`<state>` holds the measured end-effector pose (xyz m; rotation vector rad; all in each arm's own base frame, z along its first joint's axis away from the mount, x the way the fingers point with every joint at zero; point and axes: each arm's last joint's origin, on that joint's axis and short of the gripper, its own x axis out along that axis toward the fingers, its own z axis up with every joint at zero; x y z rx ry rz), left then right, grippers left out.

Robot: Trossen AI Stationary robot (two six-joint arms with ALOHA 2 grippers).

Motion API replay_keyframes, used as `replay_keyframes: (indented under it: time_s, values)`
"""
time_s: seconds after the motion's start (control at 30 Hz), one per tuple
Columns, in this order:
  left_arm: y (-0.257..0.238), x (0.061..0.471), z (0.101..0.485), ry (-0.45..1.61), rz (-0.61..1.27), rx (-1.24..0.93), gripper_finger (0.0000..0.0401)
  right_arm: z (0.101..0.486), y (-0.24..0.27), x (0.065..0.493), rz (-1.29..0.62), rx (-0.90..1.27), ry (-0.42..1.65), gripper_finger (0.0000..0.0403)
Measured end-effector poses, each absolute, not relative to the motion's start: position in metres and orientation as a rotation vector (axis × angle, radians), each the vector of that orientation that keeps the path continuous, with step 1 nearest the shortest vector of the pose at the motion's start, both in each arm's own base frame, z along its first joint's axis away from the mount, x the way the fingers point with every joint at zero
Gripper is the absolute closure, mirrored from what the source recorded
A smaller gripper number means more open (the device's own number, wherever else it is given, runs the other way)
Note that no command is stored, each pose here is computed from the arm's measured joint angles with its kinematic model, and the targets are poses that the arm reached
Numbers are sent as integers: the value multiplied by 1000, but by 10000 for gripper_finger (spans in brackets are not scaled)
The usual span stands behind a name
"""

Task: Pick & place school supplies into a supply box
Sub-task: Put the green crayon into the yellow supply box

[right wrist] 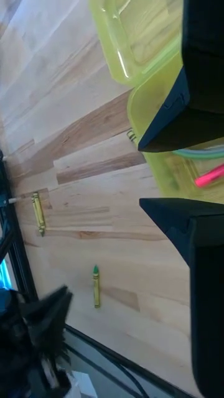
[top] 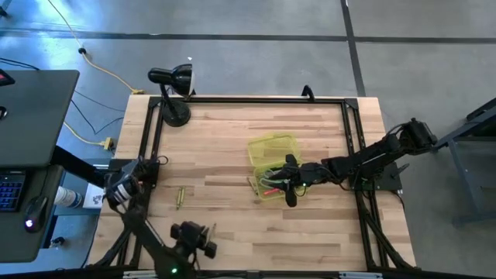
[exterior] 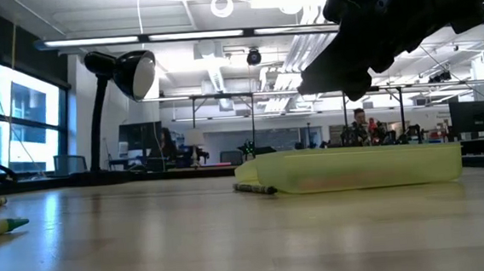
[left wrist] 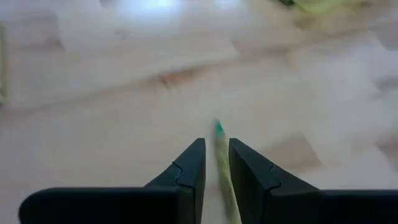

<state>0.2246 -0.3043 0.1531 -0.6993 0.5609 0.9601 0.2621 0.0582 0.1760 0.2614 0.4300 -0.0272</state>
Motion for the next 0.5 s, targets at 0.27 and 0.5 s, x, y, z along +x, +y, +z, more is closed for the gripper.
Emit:
replay_keyframes:
  time_s: [0.27,0.5]
  values:
    - [-315,238,118,515,928,-755,300,176,58,262,-50,259,426,295]
    - [-309,248,104,514,937,-693,300,176,58,262,-54,281,425,295]
